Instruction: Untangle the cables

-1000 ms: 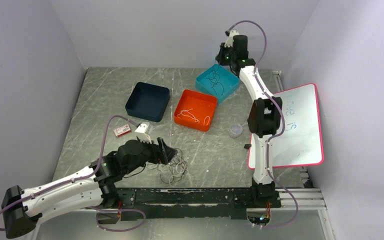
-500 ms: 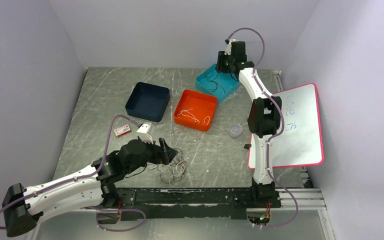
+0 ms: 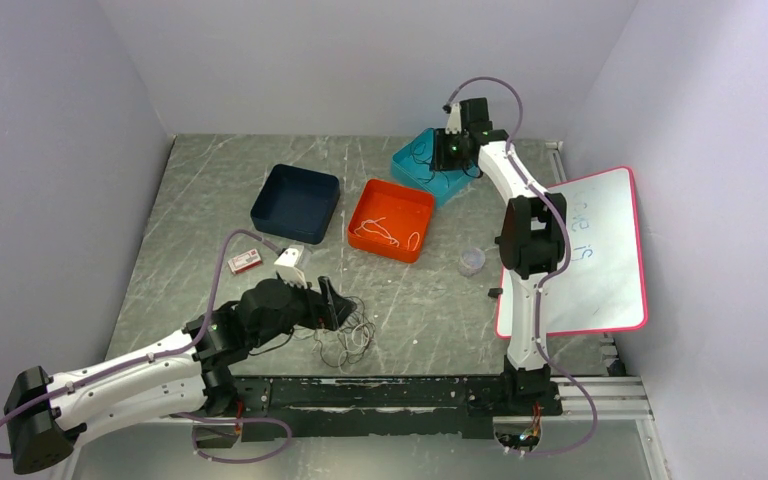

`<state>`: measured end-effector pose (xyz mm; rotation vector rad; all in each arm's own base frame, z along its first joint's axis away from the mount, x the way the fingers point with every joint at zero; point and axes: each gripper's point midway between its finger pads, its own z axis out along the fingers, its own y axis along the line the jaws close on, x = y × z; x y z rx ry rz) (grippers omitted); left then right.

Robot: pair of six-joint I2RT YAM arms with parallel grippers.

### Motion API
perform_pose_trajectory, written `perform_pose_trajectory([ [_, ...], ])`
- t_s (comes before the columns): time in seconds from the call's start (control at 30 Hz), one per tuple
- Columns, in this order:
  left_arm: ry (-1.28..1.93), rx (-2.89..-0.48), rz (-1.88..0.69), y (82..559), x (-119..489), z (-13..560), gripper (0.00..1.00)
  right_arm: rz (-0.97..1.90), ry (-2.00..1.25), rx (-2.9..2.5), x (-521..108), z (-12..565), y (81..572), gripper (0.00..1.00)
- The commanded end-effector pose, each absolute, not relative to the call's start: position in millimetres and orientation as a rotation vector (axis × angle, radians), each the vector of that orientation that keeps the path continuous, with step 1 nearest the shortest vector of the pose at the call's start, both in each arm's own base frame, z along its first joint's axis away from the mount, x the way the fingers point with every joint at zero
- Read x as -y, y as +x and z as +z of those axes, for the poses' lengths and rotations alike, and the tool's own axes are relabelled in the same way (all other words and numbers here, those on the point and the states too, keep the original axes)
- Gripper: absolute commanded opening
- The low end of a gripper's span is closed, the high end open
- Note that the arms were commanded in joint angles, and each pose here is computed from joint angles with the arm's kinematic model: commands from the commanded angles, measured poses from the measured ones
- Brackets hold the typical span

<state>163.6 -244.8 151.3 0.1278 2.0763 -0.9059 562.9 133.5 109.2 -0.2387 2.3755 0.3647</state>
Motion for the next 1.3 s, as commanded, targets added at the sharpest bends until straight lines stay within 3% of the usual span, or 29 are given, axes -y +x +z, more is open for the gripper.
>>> perform_pose_trajectory([
  [0.0, 0.151, -2.059, -0.938, 161.5, 248.7, 156.7, 0.9, 0.494, -0.343, -2.384, -148.0, 110.3, 546.4, 0.45],
  [0.1, 0.145, -2.057, -0.945, 160.8, 248.1, 156.2, 0.9, 0.558, -0.415, -2.378, -158.2, 108.3, 541.4, 0.49],
  [0.27, 0.145, -2.058, -0.956, 158.7, 247.6, 154.5, 0.9, 0.529, -0.548, -2.382, -167.7, 99.2, 537.6, 0.72],
  [0.6, 0.142, -2.064, -0.945, 157.8, 244.3, 154.9, 0.9, 0.42, -0.799, -2.407, -181.5, 74.3, 525.5, 0.8],
  [0.93, 0.141, -2.072, -0.938, 158.3, 244.2, 154.7, 0.9, 0.311, -0.835, -2.466, -175.3, 50.8, 523.5, 0.78],
  [1.27, 0.159, -2.071, -0.945, 158.9, 248.9, 156.4, 0.9, 0.194, -0.847, -2.482, -192.3, 41.8, 517.4, 0.56],
])
